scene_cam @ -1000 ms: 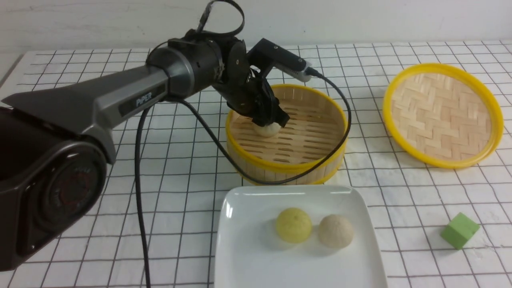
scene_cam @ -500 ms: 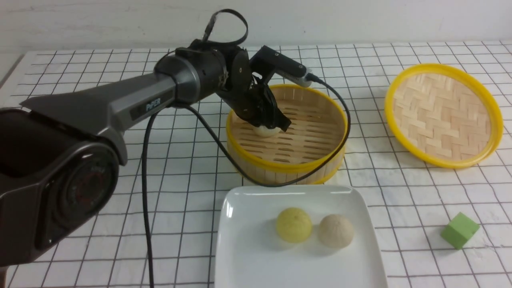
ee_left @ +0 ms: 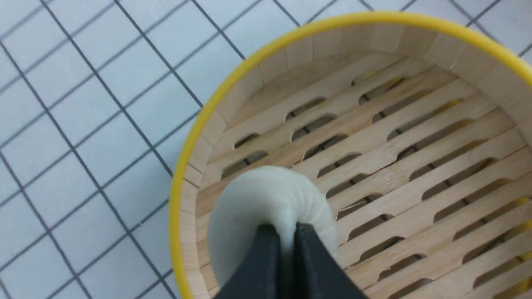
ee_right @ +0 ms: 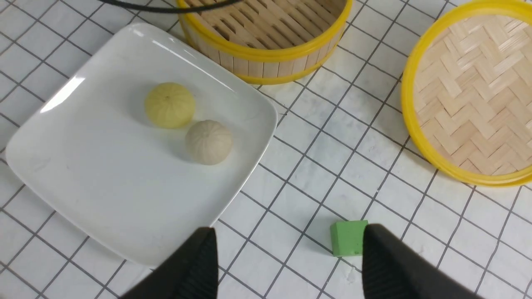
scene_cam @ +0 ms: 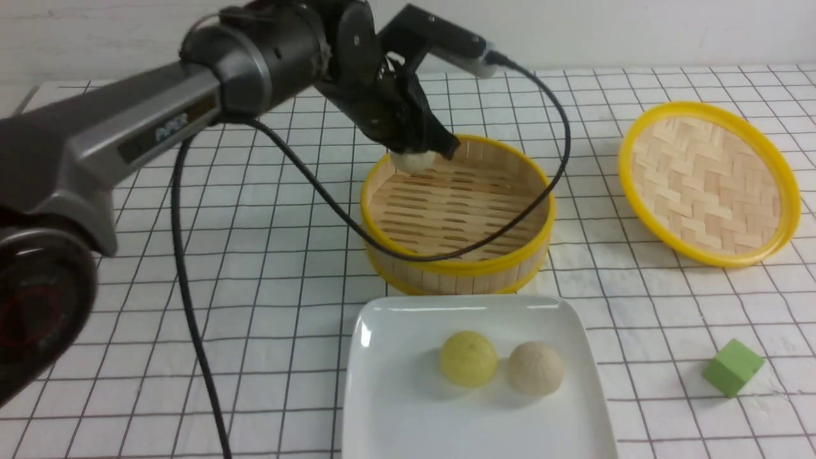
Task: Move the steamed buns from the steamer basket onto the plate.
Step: Use the left arm to put the steamed stuffed bun into the plate
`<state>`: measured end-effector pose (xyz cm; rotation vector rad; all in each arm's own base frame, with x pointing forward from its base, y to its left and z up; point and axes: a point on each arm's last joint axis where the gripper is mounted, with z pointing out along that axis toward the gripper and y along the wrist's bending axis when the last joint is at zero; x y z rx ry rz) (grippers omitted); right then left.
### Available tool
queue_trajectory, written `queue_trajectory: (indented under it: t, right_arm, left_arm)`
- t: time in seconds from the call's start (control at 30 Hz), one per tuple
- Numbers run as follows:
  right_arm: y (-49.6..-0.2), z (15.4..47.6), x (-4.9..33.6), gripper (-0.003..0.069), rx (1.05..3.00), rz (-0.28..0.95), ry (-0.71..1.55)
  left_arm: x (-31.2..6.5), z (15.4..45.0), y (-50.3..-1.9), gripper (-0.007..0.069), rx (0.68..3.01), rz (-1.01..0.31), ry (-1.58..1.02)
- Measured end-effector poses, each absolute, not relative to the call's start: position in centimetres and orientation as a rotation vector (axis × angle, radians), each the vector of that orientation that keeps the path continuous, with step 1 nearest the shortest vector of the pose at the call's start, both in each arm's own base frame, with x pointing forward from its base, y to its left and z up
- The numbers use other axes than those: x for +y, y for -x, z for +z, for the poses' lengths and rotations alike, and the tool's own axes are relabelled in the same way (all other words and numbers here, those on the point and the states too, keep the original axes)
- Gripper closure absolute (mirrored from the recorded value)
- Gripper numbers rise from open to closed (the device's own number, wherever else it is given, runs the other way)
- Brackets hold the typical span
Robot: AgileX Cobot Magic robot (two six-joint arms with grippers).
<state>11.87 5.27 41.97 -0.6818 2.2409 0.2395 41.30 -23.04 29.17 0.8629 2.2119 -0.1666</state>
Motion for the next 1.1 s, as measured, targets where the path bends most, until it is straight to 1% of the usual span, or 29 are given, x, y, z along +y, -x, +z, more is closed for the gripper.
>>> queue_trajectory:
  t: [0.1, 0.13, 0.17, 0.2, 0.33, 0.47, 0.53, 0.57, 0.63, 0.73, 0.83, 0.93, 1.0, 1.1]
  right_arm:
    - [-11.9, 42.0, 5.3, 0.0195, 2.241, 0.239, 0.682]
    - [-11.9, 42.0, 5.3, 0.0196, 2.241, 0.239, 0.682]
    - [-11.9, 42.0, 5.3, 0.0196, 2.241, 0.239, 0.682]
    - [-11.9, 42.0, 5.3, 0.0197, 2.241, 0.239, 0.682]
    - [-11.9, 42.0, 5.3, 0.0197, 2.241, 0.239, 0.682]
    - [-11.9, 42.0, 5.3, 0.0197, 2.241, 0.239, 0.682]
    - [-11.9, 42.0, 5.3, 0.0197, 2.239, 0.237, 0.687]
    - [-11.9, 42.0, 5.3, 0.0197, 2.239, 0.237, 0.687]
    - [-11.9, 42.0, 5.3, 0.0197, 2.236, 0.235, 0.690]
    - [-11.9, 42.0, 5.3, 0.0197, 2.236, 0.235, 0.690]
    - [-11.9, 42.0, 5.3, 0.0197, 2.236, 0.235, 0.690]
    - [-11.9, 42.0, 5.3, 0.0197, 2.235, 0.236, 0.690]
    - [-11.9, 42.0, 5.3, 0.0197, 2.236, 0.236, 0.691]
    - [-11.9, 42.0, 5.3, 0.0197, 2.239, 0.236, 0.692]
  left_arm:
    - [-22.2, 32.3, -39.7, 0.0599, 2.216, -0.183, -0.832]
    - [-21.9, 33.0, -39.2, 0.0599, 2.234, -0.194, -0.815]
    - [-21.9, 33.0, -39.0, 0.0599, 2.240, -0.195, -0.817]
    - [-21.5, 34.0, -38.2, 0.0599, 2.276, -0.221, -0.794]
    - [-21.2, 35.1, -36.5, 0.0599, 2.374, -0.312, -0.759]
    - [-21.2, 35.3, -34.5, 0.0598, 2.514, -0.437, -0.781]
    - [-21.3, 35.0, -33.7, 0.0599, 2.594, -0.498, -0.795]
    - [-21.3, 35.0, -33.7, 0.0599, 2.600, -0.498, -0.794]
    - [-21.4, 34.6, -33.3, 0.0599, 2.650, -0.555, -0.760]
    - [-21.5, 34.1, -33.2, 0.0599, 2.675, -0.576, -0.747]
    - [-21.6, 32.6, -32.8, 0.0599, 2.734, -0.601, -0.741]
    - [-22.2, 30.5, -31.8, 0.0599, 2.804, -0.580, -0.780]
    - [-22.7, 28.8, -30.7, 0.0599, 2.855, -0.533, -0.841]
    - [-23.2, 27.3, -29.6, 0.0599, 2.893, -0.473, -0.907]
